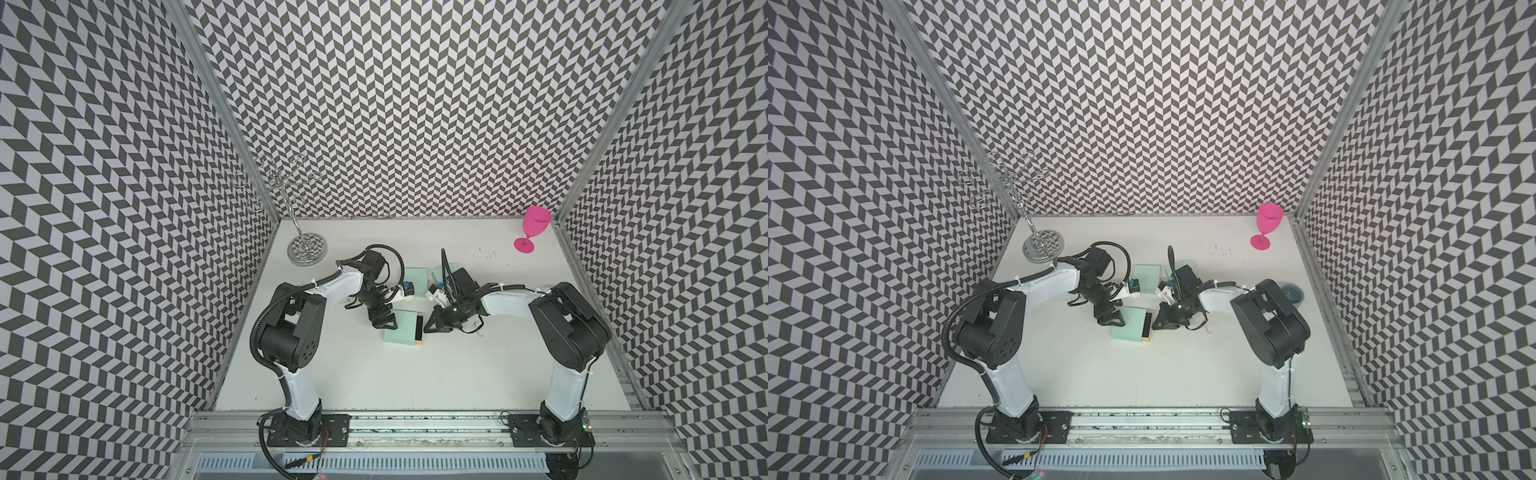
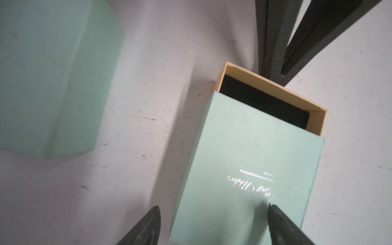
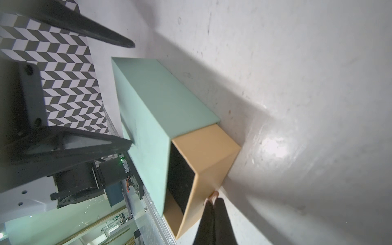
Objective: Place the earrings into the drawer-style jewelry box
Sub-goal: Open the drawer in the jewelry box.
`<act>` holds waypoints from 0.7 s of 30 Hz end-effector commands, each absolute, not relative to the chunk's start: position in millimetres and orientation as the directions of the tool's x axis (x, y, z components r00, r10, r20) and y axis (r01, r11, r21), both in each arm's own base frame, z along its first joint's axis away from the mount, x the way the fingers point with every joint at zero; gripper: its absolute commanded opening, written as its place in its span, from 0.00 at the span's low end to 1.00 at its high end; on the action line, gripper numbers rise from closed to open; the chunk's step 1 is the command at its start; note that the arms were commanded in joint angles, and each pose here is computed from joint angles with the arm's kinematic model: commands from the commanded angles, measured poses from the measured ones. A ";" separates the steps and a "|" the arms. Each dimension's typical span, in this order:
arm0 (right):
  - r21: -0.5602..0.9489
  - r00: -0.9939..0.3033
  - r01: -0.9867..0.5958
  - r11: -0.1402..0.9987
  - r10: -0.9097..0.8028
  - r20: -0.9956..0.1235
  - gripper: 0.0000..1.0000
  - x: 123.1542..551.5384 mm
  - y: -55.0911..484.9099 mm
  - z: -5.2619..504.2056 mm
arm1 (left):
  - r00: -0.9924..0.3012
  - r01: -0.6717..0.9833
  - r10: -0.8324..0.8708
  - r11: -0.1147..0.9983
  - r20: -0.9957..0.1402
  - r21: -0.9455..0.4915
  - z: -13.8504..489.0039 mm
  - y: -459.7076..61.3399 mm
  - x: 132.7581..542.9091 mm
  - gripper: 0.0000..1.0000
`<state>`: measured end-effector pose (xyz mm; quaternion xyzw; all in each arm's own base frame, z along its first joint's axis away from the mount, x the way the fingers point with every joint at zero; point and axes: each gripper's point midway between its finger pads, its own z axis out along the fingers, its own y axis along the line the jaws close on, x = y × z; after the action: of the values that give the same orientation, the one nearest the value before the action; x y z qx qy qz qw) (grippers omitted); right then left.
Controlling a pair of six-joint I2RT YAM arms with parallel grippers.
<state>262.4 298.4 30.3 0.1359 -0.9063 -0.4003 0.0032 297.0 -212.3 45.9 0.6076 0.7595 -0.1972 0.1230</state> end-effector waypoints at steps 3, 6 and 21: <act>0.713 -0.961 -0.271 0.647 -0.220 -0.165 0.00 268.4 288.2 41.2 | -0.220 0.972 0.903 0.169 -0.370 -0.164 27.8 -203.8 292.1 0.80; 0.707 -0.964 -0.263 0.657 -0.209 -0.164 0.00 267.9 281.2 41.6 | -0.220 0.972 0.903 0.170 -0.370 -0.164 27.9 -203.1 292.3 0.80; 0.673 -0.968 -0.248 0.696 -0.199 -0.151 0.00 262.2 261.6 36.6 | -0.216 0.972 0.904 0.165 -0.368 -0.166 27.4 -203.4 291.9 0.80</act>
<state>259.6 269.6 33.5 0.1168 -0.9163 -0.3827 -0.0169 297.1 -212.2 45.6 0.6078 0.7588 -0.1992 0.1228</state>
